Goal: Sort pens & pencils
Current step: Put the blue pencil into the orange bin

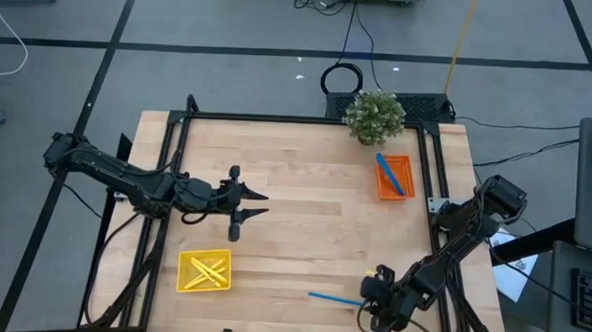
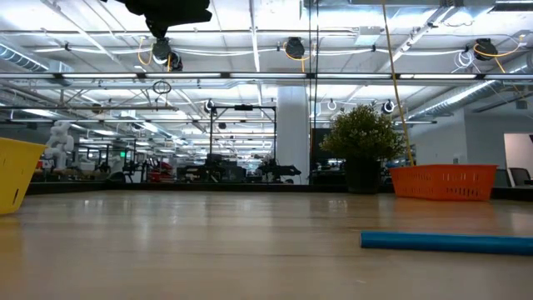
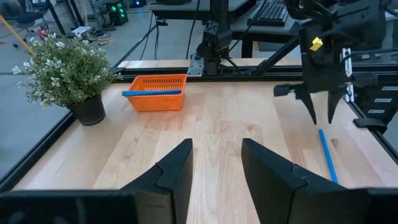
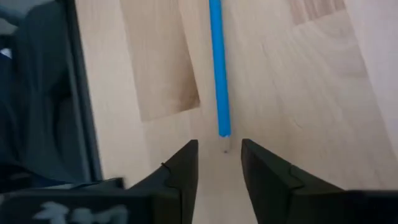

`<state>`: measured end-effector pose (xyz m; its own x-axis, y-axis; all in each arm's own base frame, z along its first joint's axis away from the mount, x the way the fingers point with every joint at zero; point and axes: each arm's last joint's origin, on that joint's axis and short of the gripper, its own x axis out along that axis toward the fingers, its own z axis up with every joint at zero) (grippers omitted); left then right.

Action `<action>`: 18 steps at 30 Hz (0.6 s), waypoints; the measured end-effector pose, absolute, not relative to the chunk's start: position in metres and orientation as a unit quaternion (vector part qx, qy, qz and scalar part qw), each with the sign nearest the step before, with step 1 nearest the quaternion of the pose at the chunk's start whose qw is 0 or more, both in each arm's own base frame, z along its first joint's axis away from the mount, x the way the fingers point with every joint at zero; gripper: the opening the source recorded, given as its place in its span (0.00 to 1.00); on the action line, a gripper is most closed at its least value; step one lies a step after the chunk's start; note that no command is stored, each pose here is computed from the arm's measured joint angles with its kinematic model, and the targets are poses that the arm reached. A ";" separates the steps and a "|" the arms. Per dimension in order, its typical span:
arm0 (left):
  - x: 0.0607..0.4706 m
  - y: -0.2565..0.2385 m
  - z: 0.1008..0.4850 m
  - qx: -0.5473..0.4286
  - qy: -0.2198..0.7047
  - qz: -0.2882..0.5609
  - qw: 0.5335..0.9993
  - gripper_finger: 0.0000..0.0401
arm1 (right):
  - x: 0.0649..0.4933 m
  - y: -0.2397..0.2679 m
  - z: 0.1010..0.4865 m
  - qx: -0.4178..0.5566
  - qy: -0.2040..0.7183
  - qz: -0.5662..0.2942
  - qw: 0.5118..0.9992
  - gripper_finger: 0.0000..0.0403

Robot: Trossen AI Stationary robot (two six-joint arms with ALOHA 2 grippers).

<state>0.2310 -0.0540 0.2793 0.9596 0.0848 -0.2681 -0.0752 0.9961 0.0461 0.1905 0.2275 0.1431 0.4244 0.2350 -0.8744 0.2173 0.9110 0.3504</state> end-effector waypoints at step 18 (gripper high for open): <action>0.230 -0.054 0.278 0.020 0.145 0.041 0.988 0.36 | 0.188 0.233 0.111 0.142 0.559 -0.013 0.816 0.20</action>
